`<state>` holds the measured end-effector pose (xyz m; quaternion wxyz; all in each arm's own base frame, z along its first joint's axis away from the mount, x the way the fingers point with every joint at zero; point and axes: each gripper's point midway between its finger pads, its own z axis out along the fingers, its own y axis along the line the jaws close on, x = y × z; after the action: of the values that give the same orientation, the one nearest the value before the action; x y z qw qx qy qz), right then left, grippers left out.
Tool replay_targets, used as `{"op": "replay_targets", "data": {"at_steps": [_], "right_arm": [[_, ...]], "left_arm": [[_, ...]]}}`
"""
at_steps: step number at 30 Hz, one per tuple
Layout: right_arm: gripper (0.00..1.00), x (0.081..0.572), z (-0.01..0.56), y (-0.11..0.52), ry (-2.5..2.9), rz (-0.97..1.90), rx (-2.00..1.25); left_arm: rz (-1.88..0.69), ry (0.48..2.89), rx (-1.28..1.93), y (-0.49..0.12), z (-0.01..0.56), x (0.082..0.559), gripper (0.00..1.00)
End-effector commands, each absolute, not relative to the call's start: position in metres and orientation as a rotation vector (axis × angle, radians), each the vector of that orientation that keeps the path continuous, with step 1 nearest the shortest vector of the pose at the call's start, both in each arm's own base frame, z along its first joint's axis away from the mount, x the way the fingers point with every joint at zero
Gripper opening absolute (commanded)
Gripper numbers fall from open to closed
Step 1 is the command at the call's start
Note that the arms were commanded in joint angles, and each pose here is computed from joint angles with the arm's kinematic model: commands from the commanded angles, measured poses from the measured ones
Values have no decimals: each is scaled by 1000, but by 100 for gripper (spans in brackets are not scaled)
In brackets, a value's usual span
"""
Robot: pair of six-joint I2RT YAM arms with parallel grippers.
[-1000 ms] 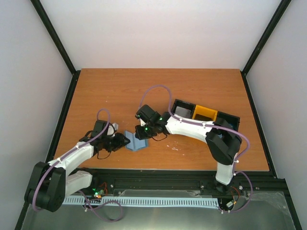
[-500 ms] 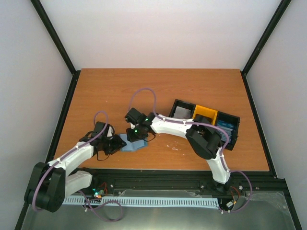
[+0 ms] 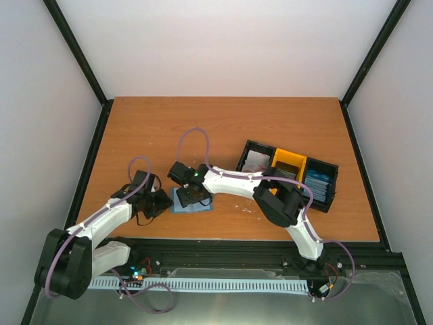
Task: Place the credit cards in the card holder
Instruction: Open the card holder at the center of the board.
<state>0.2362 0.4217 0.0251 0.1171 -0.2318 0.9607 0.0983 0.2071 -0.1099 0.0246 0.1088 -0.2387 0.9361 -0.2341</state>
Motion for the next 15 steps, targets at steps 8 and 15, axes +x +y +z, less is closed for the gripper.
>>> {"op": "replay_targets", "data": {"at_steps": [8,15], "right_arm": [[79,226,-36,373,2921,-70,-710],[78,233,-53,347,2889,-261,-682]], "left_arm": [[-838,2565,-631,-122,71,231,42],[-655,2544,-887,-90,56,214,33]]}}
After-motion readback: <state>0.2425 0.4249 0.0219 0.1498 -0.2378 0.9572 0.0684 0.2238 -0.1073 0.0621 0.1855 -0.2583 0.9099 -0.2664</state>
